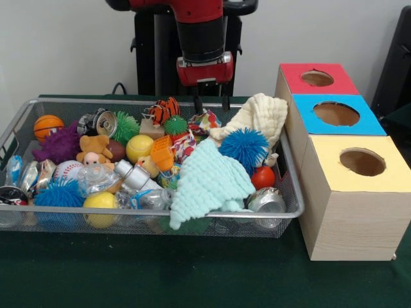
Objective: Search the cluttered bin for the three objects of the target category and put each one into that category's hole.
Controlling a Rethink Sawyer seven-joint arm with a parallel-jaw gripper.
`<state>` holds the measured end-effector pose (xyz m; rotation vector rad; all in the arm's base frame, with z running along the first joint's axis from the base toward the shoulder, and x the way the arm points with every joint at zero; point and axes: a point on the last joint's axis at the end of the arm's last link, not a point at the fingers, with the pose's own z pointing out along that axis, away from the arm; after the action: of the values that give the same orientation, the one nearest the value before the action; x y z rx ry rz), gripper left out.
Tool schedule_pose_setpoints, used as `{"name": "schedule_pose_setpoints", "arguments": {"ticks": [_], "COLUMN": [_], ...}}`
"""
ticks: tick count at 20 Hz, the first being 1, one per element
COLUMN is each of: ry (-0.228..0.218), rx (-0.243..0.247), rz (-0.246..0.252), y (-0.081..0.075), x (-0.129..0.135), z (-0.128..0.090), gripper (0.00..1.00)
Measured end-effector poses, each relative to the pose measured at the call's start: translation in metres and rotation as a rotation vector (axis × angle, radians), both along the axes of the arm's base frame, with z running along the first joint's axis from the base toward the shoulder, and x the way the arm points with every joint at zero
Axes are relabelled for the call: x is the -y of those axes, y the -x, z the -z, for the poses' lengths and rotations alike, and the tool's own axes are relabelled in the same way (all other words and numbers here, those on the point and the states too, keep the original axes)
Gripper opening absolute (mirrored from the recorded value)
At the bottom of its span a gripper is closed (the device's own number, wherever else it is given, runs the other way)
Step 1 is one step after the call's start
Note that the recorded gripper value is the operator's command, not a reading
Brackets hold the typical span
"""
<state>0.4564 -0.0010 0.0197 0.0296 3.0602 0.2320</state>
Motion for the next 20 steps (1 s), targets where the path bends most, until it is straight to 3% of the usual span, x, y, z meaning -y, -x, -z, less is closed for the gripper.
{"name": "schedule_pose_setpoints", "arguments": {"ticks": [10,20], "ry": [-0.006,-0.001], "rx": [-0.001,-0.047], "rz": [-0.002,-0.090], "y": [0.000,0.013], "x": [-0.014,-0.059], "z": [-0.009,0.013], "gripper": [1.00,1.00]}}
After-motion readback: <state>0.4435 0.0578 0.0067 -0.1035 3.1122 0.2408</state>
